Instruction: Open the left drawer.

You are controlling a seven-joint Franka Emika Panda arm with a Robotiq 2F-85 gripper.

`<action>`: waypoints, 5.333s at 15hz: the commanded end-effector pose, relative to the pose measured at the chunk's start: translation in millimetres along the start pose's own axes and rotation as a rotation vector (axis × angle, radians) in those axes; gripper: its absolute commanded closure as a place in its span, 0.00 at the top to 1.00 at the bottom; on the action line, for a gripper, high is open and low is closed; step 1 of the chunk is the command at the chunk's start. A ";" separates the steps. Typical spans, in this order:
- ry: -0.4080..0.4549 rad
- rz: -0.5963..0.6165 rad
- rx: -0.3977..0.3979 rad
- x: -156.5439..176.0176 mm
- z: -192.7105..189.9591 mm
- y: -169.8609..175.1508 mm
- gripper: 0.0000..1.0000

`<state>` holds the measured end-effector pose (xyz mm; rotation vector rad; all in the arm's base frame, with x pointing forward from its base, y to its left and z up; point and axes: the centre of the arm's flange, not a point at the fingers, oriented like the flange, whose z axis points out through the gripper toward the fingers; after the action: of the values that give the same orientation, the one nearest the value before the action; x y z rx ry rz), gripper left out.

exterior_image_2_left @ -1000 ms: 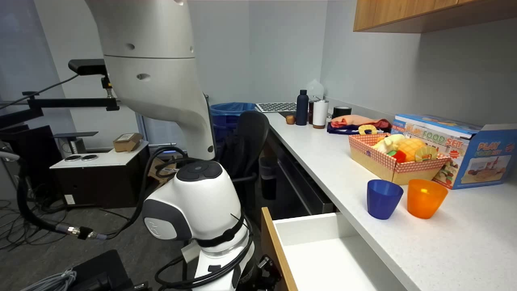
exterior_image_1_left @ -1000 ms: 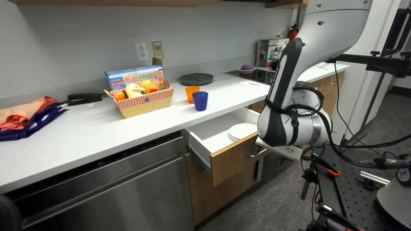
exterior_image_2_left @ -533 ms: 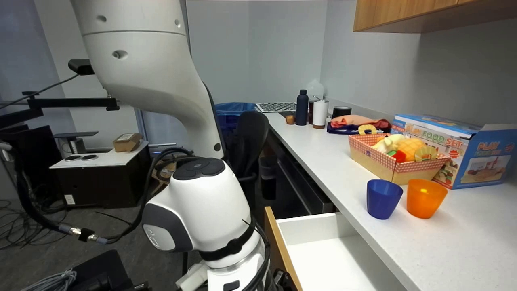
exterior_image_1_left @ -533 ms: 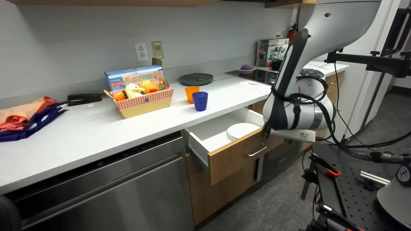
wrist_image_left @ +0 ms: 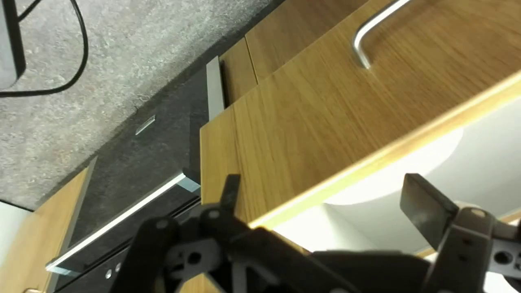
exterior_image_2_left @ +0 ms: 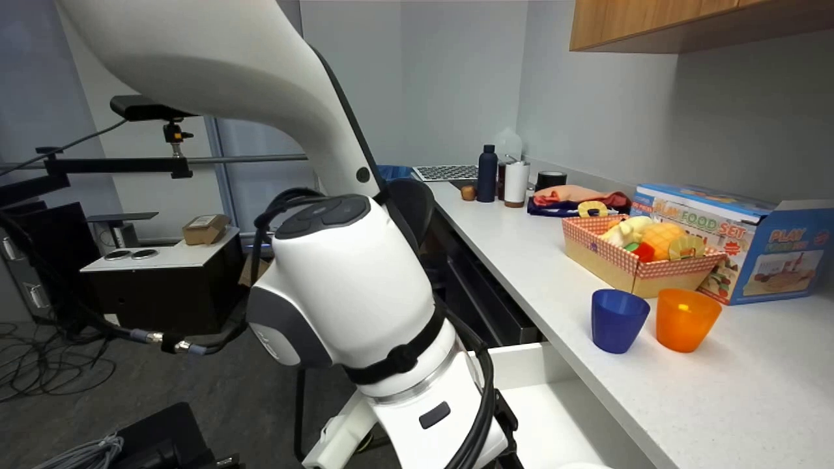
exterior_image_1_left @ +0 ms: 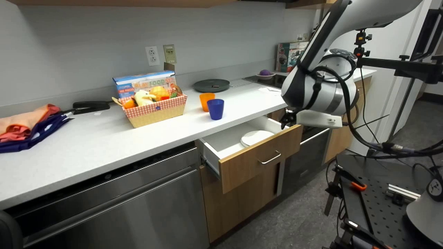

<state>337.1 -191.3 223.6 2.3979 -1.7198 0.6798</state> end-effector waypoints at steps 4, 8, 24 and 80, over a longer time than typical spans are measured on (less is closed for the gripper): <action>-0.052 -0.116 0.118 41.4 -56.3 -14.0 1.00; -0.065 -0.257 0.130 50.8 -40.8 -30.8 1.00; -0.089 -0.400 0.189 71.5 -11.0 -63.9 1.00; -0.529 -0.744 -0.284 -30.9 62.4 -14.5 1.00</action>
<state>378.5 -195.6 130.9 2.8168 -0.7801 -0.2042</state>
